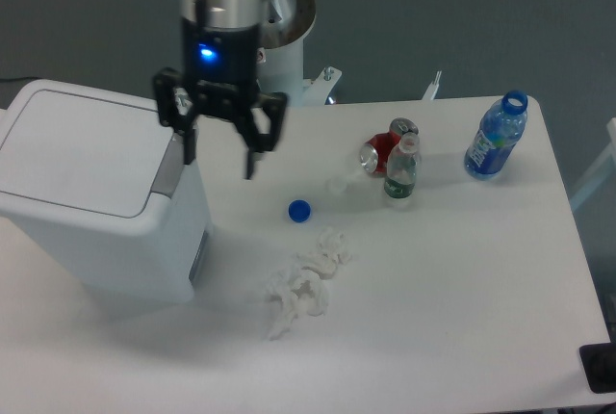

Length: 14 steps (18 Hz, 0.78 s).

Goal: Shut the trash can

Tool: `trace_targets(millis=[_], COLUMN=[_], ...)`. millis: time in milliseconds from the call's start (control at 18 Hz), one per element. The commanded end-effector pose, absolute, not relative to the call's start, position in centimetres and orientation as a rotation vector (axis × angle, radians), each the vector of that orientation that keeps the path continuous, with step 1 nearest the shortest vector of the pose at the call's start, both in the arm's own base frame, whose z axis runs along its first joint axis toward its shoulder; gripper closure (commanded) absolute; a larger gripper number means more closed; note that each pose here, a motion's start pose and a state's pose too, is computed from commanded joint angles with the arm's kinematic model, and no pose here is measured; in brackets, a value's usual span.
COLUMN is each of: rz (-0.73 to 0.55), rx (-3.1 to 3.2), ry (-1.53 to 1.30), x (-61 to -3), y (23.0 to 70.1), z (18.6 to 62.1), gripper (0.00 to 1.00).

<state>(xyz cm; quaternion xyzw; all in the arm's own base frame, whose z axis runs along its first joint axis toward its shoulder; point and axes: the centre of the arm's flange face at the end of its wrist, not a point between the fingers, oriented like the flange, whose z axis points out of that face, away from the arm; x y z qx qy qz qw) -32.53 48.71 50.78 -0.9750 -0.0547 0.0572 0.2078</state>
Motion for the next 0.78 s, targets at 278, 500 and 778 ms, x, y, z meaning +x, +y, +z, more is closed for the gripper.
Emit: trace_targets(millis=[278, 500, 778], rz=[0.235, 0.309, 0.312], rx=[-2.765, -2.831, -3.009], ry=[-0.125, -0.095, 0.035], x=[-39.1, -42.1, -45.1], y=[47.6, 47.4, 47.0], z=[48.0, 47.1, 42.2], gripper=[0.0, 0.0, 0.0])
